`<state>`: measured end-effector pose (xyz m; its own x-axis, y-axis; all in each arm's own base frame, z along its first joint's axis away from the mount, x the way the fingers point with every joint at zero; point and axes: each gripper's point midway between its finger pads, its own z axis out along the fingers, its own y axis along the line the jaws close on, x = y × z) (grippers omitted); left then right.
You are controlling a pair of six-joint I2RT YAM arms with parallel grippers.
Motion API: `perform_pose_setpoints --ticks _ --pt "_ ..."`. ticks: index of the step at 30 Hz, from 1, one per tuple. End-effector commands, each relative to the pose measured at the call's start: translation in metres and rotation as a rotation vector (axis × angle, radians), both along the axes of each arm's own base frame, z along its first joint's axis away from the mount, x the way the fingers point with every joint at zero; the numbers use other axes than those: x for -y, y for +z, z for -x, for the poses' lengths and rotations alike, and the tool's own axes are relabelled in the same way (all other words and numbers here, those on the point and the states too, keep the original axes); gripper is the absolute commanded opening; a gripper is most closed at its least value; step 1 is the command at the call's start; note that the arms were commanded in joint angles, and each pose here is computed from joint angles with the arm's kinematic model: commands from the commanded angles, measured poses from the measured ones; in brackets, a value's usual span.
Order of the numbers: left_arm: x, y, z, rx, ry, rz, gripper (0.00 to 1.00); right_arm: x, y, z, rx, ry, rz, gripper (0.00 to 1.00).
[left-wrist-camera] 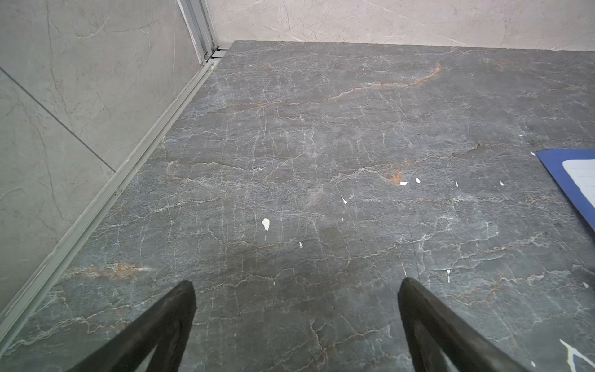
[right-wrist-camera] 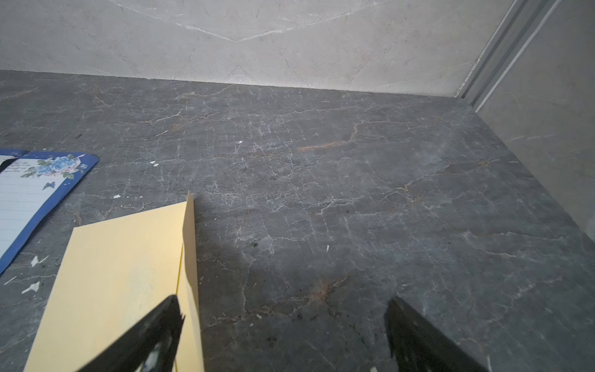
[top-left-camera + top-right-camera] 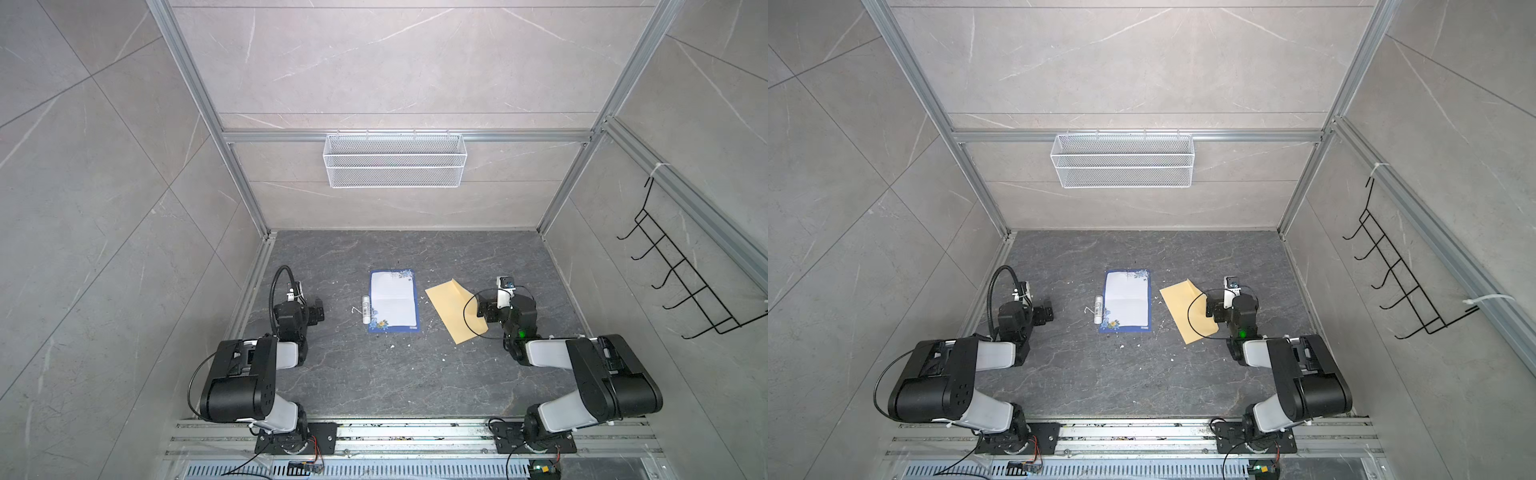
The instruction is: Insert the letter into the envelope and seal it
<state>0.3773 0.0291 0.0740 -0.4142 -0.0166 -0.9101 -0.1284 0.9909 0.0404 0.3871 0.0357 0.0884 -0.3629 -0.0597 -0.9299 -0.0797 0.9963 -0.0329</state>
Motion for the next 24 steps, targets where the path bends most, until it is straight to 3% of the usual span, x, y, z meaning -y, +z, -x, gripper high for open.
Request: perform_pose_setpoints --ticks 1,24 --pt "-0.0035 0.0125 -0.0060 0.045 0.021 0.009 1.00 0.0007 0.0034 -0.0021 0.017 0.001 -0.003 0.99" --pt "-0.0034 0.0116 -0.0063 0.041 0.021 0.010 1.00 0.0005 0.0026 -0.0025 0.012 0.005 -0.010 0.99"
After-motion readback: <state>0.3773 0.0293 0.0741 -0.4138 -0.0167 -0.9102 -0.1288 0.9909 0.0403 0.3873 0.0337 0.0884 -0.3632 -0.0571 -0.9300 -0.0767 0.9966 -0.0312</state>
